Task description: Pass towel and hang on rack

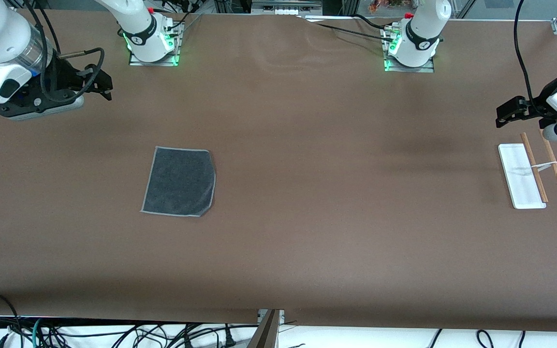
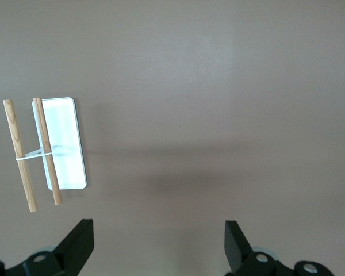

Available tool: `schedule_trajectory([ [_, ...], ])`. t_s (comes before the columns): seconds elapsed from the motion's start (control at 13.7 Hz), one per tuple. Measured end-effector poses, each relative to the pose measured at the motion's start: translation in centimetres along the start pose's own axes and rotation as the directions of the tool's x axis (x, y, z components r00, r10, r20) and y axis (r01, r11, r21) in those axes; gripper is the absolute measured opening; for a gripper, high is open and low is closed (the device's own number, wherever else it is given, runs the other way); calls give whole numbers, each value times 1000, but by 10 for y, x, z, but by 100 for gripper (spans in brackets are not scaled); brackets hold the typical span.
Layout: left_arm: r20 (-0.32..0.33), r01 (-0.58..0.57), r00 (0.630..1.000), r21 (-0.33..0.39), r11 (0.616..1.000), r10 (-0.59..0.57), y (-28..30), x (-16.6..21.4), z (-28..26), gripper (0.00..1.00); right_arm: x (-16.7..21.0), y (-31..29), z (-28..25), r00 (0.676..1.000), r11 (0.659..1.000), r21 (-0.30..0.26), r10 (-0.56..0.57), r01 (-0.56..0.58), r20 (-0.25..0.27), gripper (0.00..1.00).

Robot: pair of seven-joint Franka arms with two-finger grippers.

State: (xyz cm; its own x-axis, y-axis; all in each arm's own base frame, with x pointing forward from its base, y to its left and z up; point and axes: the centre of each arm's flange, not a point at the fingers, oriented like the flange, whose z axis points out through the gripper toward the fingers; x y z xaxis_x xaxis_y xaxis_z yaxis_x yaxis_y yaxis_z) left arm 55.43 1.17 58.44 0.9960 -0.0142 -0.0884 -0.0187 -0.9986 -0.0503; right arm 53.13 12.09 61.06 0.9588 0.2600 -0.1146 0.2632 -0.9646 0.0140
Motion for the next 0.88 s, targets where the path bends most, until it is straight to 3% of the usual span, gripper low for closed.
schedule_trajectory([
  [0.88, 16, 0, 1000, 0, 1000, 0, 0, -2, 1, 100, 0, 0, 1, 1000, 1000, 0, 0, 0, 5, 100],
])
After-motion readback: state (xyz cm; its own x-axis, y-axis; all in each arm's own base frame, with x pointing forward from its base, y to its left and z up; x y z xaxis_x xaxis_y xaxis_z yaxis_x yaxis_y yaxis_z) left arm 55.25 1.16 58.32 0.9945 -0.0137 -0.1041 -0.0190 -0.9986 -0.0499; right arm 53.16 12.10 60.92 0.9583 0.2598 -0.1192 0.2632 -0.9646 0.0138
